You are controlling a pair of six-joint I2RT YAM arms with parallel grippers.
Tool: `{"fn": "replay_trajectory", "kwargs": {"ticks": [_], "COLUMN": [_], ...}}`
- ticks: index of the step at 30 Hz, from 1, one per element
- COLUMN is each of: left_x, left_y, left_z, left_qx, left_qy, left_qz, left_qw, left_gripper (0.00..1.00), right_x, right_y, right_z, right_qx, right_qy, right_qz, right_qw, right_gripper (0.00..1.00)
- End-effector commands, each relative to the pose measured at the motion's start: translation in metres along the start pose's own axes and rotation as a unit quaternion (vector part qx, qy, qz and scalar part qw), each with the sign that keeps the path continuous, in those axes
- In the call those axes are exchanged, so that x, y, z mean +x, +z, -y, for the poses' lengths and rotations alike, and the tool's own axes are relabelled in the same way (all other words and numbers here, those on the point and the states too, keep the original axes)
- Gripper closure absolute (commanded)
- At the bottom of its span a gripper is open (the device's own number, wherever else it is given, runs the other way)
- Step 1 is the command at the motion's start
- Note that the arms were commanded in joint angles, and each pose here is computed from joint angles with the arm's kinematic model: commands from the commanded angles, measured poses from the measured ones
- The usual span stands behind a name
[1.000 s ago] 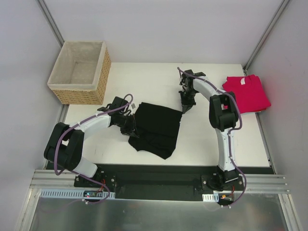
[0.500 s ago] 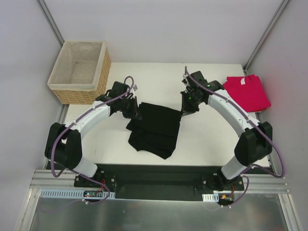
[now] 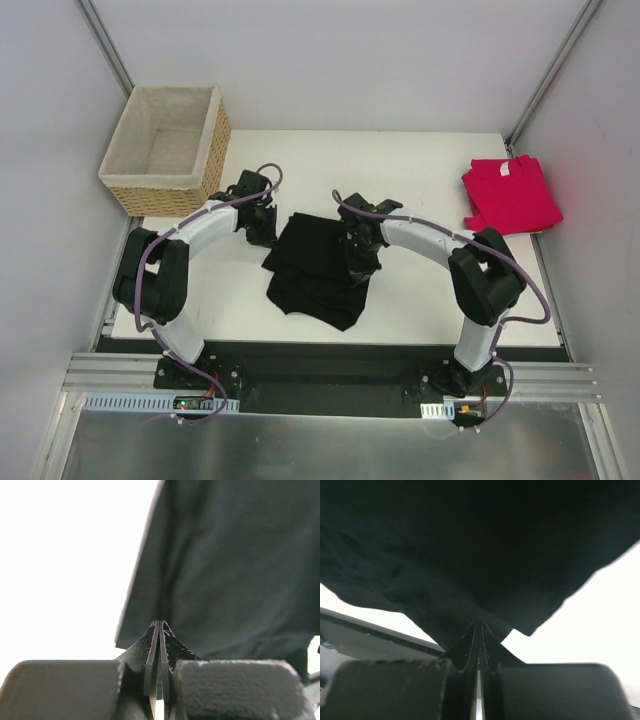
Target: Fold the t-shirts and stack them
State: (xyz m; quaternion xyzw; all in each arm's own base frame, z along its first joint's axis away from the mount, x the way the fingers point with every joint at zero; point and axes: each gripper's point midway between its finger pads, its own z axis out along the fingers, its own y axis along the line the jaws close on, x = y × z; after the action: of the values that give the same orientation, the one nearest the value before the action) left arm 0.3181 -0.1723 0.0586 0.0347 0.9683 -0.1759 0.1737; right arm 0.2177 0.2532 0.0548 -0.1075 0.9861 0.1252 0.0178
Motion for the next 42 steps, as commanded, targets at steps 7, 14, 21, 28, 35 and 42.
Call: {"fn": "replay_trajectory", "kwargs": {"ticks": [7,14,21,28,35,42], "left_x": [0.024,0.051,0.085,0.088,0.066,0.055], "left_y": [0.031,0.029,0.015,-0.002,-0.012,-0.019], "left_z": [-0.024,-0.014,-0.012,-0.005,0.015,0.025], "left_qx": [-0.009,0.025,0.031,0.042,0.063,0.07], "left_qy": [-0.013,-0.051,-0.074,-0.078,-0.061,-0.049], "left_qz": [-0.037,-0.063,-0.077,-0.063,-0.047,-0.041], "left_qw": [0.999,0.996,0.994,0.994,0.995,0.996], "left_gripper": [1.0,1.0,1.0,1.0,1.0,1.0], "right_x": [0.007,0.001,-0.04,-0.064,-0.05,-0.042], "right_y": [0.021,0.033,0.027,0.008,0.004,-0.007], "right_z": [0.008,0.016,0.033,0.043,0.034,0.039], "right_qx": [0.07,0.1,0.119,0.112,0.076,0.082], "right_qy": [-0.012,-0.029,-0.042,-0.036,-0.006,0.001], "right_qz": [-0.03,-0.047,-0.04,-0.023,-0.015,-0.004], "right_qw": [0.997,0.993,0.991,0.993,0.997,0.997], "right_gripper": [0.99,0.99,0.99,0.99,0.99,0.99]}}
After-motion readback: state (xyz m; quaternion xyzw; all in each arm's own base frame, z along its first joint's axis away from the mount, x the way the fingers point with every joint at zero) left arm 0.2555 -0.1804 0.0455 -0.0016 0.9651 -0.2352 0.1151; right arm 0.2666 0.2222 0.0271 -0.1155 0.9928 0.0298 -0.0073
